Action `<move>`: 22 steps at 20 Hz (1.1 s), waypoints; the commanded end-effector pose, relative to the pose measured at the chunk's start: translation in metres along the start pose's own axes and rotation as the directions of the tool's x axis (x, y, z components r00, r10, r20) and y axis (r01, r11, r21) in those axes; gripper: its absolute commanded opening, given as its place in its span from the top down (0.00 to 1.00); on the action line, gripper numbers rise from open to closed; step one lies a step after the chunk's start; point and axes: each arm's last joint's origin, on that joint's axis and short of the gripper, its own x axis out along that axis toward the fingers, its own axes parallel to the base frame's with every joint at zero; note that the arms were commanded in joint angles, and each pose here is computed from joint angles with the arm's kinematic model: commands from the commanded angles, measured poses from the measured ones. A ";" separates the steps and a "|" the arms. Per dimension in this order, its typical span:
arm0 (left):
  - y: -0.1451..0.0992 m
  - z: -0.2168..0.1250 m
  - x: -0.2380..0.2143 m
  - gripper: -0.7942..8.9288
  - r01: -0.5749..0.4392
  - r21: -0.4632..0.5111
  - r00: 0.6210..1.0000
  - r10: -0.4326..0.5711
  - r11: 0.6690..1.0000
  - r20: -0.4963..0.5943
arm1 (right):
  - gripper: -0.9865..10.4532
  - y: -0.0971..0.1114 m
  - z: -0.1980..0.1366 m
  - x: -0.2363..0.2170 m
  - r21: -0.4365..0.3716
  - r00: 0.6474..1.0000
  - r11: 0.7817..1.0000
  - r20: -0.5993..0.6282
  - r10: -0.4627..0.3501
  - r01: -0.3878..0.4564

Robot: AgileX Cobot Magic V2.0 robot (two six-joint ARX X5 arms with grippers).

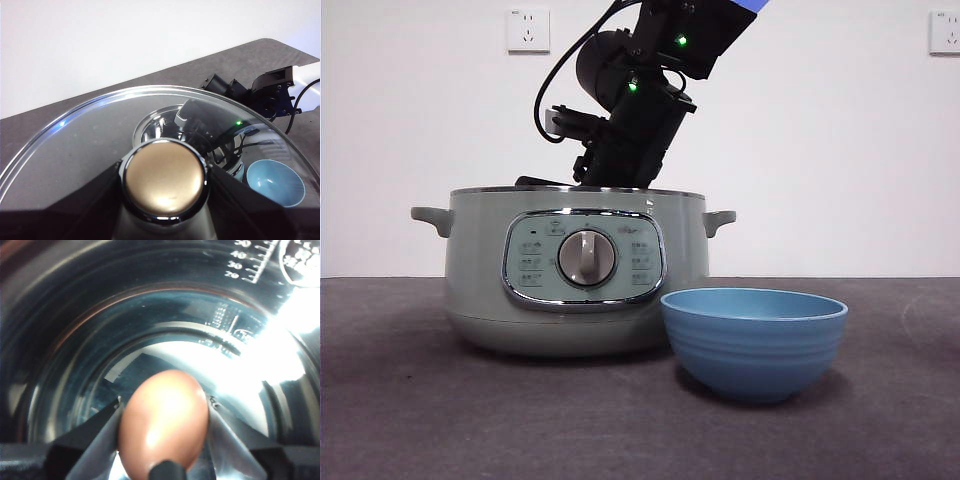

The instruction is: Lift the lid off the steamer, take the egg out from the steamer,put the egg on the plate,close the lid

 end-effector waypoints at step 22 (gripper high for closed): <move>-0.001 0.005 -0.006 0.93 0.046 0.004 0.997 -0.046 0.999 0.059 | 0.92 0.001 -0.059 -0.243 -0.002 0.992 0.993 -0.036 -0.118 0.118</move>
